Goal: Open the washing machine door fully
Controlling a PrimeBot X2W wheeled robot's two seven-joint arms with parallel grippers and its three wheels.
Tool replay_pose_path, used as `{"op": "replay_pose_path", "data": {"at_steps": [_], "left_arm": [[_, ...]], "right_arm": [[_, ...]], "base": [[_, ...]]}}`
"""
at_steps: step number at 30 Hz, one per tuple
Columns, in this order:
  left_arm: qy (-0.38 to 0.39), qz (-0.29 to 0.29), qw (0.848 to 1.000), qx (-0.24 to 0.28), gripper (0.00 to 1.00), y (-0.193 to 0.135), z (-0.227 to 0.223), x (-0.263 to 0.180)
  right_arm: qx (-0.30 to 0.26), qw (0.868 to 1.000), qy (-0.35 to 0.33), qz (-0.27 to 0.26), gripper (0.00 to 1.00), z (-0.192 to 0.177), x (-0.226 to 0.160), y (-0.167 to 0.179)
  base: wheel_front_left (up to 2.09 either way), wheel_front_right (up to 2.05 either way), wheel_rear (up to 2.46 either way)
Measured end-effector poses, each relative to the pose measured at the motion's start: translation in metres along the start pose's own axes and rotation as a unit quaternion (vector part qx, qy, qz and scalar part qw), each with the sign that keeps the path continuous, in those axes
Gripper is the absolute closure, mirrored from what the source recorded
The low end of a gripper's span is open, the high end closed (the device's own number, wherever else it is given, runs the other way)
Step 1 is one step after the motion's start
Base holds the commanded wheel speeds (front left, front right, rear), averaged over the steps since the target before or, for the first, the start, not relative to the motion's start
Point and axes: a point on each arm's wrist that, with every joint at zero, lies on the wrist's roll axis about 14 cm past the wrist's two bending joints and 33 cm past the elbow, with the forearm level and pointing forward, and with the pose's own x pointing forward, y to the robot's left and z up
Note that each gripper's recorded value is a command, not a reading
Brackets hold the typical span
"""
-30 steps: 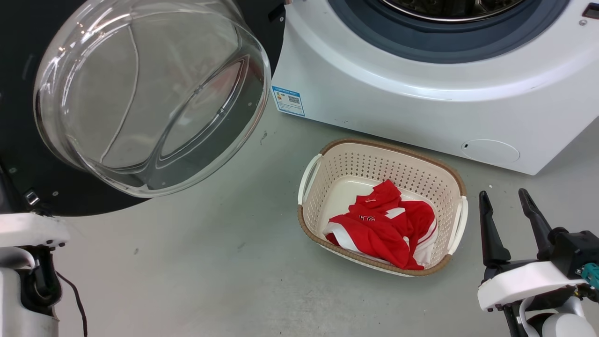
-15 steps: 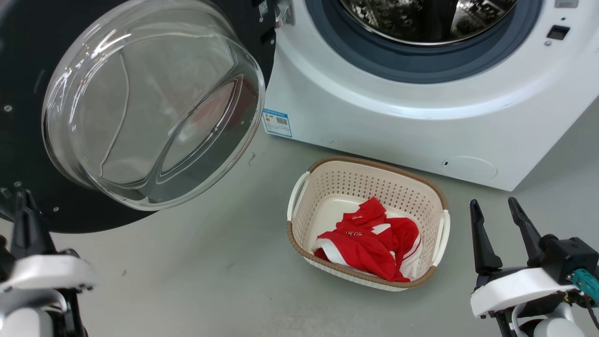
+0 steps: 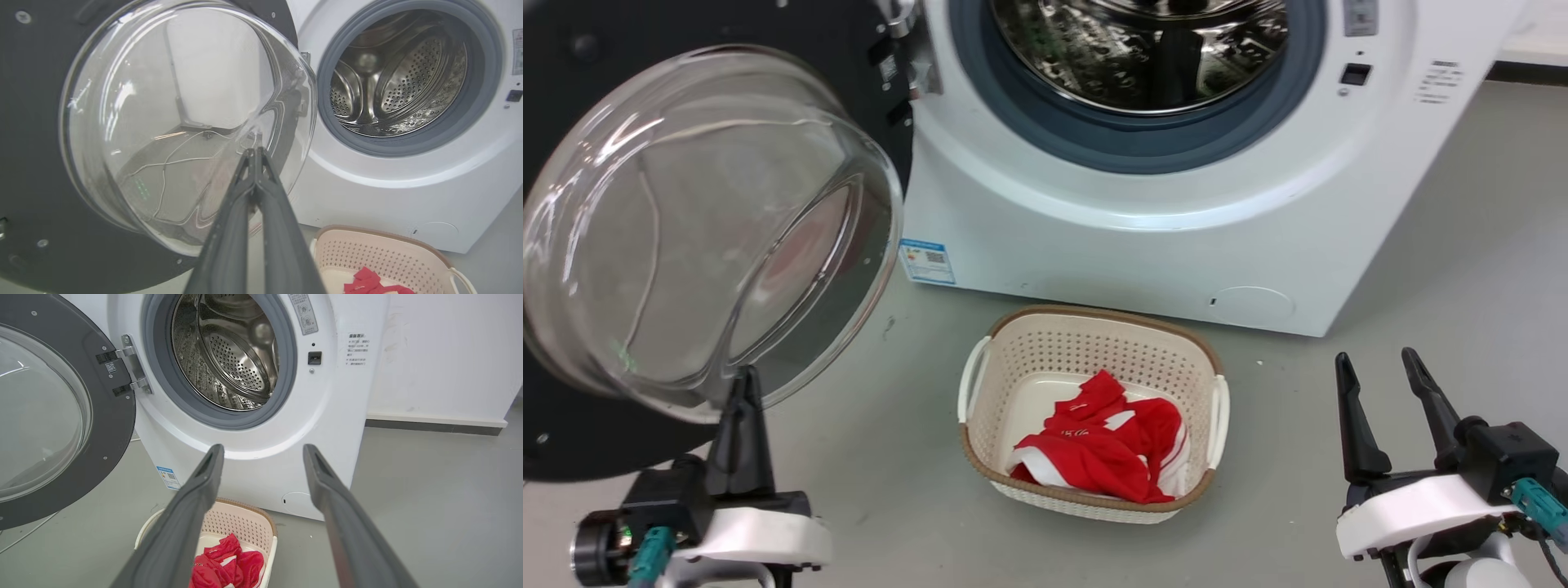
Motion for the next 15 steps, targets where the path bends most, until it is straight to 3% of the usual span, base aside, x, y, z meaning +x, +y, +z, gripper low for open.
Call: {"op": "replay_pose_path", "data": {"at_steps": [8, 9, 10, 12, 14, 15], "left_arm": [[-0.004, -0.105, 0.994, -0.022, 1.0, -0.073, -0.003, 0.018], [-0.004, -0.114, 0.993, -0.022, 0.93, -0.079, -0.003, 0.02], [-0.004, -0.123, 0.992, -0.022, 0.78, -0.086, -0.003, 0.021], [-0.004, -0.14, 0.99, -0.023, 0.56, -0.098, -0.003, 0.024], [-0.003, -0.155, 0.988, -0.022, 0.15, -0.109, -0.005, 0.025], [-0.004, -0.161, 0.987, -0.023, 0.0, -0.114, -0.004, 0.026]], "right_arm": [[-0.022, 0.998, -0.022, -0.048, 0.0, 0.018, -0.023, -0.03], [-0.023, 0.998, -0.023, -0.054, 0.0, 0.02, -0.026, -0.033], [-0.025, 0.998, -0.025, -0.06, 0.0, 0.021, -0.03, -0.037], [-0.028, 0.997, -0.028, -0.072, 0.0, 0.024, -0.036, -0.044], [-0.031, 0.996, -0.031, -0.083, 0.0, 0.027, -0.042, -0.05], [-0.031, 0.995, -0.031, -0.088, 0.0, 0.027, -0.045, -0.052]], "base": [[0.0, 0.0, 0.0], [0.0, 0.0, 0.0], [0.0, 0.0, 0.0], [0.0, 0.0, 0.0], [0.0, 0.0, 0.0], [0.0, 0.0, 0.0]]}}
